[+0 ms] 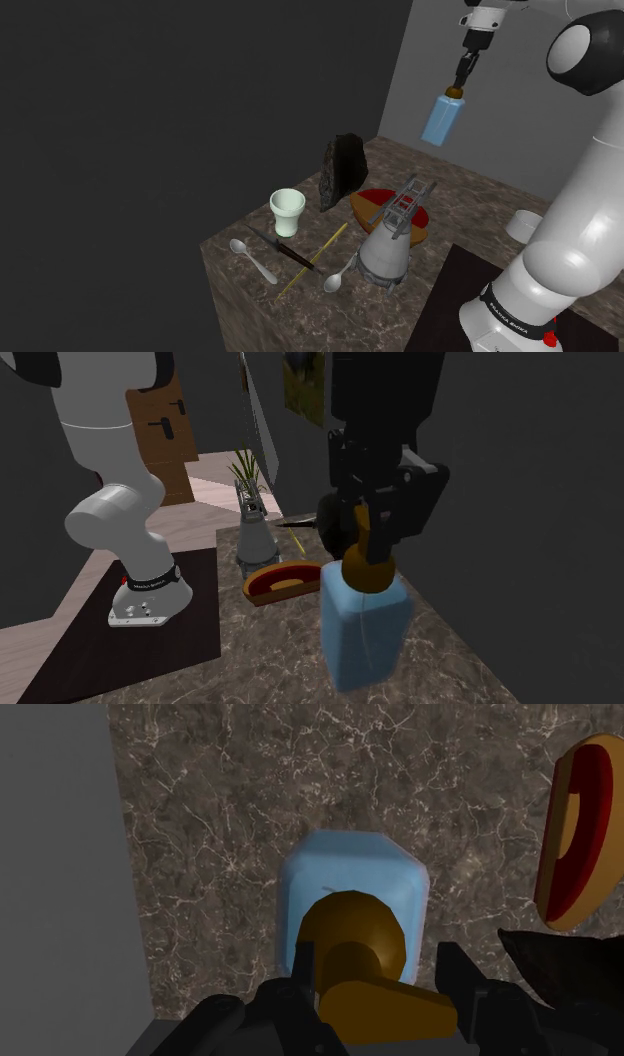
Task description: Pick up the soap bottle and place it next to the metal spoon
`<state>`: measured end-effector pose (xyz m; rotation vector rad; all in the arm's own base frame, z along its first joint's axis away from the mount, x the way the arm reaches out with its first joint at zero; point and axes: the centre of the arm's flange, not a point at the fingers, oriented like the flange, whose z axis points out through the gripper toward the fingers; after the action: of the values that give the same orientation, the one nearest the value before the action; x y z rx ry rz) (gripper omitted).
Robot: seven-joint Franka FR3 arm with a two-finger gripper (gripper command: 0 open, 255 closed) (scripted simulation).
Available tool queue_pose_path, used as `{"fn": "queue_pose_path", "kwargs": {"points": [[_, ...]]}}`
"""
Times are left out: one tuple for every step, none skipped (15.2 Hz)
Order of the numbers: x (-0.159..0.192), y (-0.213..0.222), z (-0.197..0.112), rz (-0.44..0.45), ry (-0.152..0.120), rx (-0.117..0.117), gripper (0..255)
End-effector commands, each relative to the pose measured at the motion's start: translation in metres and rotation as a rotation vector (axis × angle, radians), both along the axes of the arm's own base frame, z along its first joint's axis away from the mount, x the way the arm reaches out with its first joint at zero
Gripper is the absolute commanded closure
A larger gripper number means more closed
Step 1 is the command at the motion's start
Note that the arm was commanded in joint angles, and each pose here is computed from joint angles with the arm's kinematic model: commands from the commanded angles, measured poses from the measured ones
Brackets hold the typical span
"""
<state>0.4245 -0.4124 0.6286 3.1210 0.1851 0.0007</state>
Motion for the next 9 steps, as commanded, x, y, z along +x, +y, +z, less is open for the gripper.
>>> {"fn": "queue_pose_path", "kwargs": {"points": [[0.000, -0.001, 0.011, 0.000, 0.000, 0.000, 255], [0.000, -0.001, 0.016, 0.000, 0.000, 0.000, 255], [0.000, -0.001, 0.021, 0.000, 0.000, 0.000, 255], [0.000, -0.001, 0.027, 0.000, 0.000, 0.000, 255], [0.000, -0.001, 0.032, 0.000, 0.000, 0.000, 255], [0.000, -0.001, 0.037, 0.000, 0.000, 0.000, 255], [0.000, -0.001, 0.042, 0.000, 0.000, 0.000, 255], [0.000, -0.001, 0.048, 0.000, 0.000, 0.000, 255], [0.000, -0.001, 0.053, 0.000, 0.000, 0.000, 255]]}}
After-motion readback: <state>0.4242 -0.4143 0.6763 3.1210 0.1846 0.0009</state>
